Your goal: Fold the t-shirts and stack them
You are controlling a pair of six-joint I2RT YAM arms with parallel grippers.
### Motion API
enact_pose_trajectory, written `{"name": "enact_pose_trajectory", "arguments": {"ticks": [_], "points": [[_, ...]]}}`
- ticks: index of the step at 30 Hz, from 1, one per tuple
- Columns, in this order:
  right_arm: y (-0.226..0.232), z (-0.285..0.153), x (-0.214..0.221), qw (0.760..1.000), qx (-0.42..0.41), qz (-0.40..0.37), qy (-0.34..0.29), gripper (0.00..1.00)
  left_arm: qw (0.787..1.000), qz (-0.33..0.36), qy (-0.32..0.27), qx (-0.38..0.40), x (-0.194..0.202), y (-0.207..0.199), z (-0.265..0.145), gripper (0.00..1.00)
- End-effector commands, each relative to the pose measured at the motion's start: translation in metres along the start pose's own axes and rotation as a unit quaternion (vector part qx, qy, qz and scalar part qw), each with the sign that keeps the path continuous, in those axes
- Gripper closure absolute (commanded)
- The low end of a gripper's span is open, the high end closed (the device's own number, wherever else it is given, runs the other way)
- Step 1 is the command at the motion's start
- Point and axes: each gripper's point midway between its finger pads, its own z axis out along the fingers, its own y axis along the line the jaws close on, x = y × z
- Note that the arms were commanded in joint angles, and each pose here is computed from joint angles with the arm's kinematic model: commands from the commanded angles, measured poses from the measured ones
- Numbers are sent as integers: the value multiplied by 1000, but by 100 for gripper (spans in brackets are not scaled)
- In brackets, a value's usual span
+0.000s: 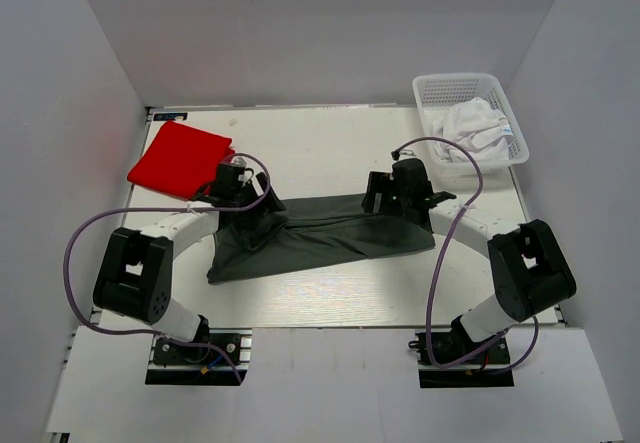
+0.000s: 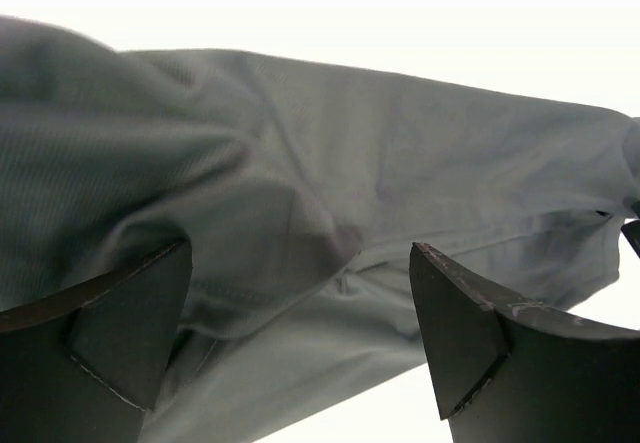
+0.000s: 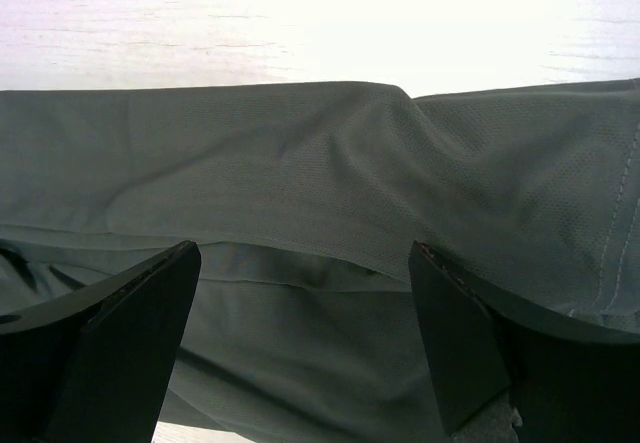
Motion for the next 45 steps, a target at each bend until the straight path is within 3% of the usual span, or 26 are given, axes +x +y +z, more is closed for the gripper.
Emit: {"name": "enact_pose_trajectory", "arguments": {"ticks": [1, 12, 18, 25, 32, 36, 45], "points": [[-7, 0, 2, 1000, 15, 13, -4, 10, 999, 27, -18, 14, -13, -17, 3, 0], [-19, -4, 5, 999, 48, 17, -2, 10, 990, 78, 104, 62, 55, -25, -5, 0], [-18, -5, 3, 999, 43, 14, -7, 10, 990, 101, 67, 72, 60, -31, -52, 0], [-12, -12, -10, 999, 35, 1, -25, 10, 996, 81, 30, -23, 52, 4, -68, 0], [32, -23, -40, 996, -46, -36, -71, 10, 998, 69, -8, 3, 43, -5, -72, 0], [79, -25, -39, 988, -120, -70, -62, 10, 997, 64, -35, -13, 30, -3, -66, 0], [179, -16, -28, 962, -251, -106, -23, 10, 998, 55, 23, -15, 70, 21, -45, 0]]}}
